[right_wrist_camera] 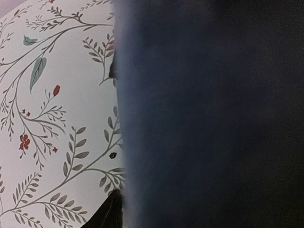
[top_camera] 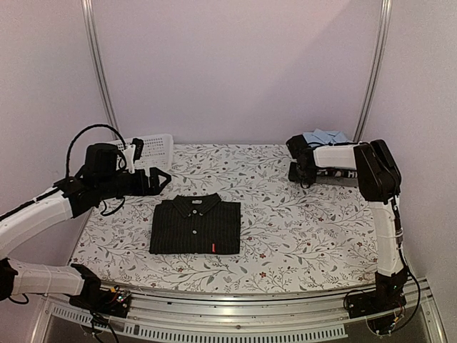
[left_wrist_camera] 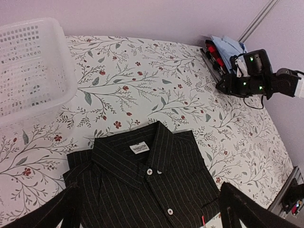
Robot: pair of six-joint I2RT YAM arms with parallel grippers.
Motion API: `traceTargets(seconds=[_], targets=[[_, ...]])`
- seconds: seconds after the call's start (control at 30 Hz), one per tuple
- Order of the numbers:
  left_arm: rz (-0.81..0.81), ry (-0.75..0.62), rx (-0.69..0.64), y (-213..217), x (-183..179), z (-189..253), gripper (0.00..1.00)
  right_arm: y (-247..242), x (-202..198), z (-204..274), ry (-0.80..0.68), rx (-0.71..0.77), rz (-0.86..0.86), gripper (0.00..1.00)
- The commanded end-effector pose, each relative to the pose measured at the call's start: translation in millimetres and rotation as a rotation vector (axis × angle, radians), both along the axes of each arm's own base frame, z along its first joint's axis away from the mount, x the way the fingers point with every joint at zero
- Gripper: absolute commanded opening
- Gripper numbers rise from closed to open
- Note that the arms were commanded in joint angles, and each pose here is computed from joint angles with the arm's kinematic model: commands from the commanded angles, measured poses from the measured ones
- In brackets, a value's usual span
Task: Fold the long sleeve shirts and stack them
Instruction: Move the square-folded shirt to the center of the board.
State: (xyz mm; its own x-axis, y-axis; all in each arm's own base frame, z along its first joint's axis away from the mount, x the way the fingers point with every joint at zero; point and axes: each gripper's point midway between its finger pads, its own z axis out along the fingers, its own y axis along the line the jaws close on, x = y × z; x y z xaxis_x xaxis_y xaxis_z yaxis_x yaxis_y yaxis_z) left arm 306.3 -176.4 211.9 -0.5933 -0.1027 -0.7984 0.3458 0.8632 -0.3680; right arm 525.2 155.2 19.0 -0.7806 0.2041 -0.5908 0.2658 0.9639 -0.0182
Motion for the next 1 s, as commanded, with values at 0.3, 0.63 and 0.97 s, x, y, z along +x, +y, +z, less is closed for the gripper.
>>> traceTargets(seconds=[0.3, 0.63, 0.97], targets=[[0.031, 0.098, 0.012, 0.0, 8.5, -12.1, 1.00, -21.3, -10.2, -23.0, 0.072, -0.006, -0.020, 0.00], [0.031, 0.119, -0.135, -10.0, 3.3, -18.9, 1.00, -3.9, -76.2, -10.7, 0.102, 0.106, 0.038, 0.00], [0.047, 0.095, -0.199, -6.8, -10.1, -23.3, 1.00, 56.7, -154.4, 5.0, 0.077, 0.227, 0.138, 0.00]])
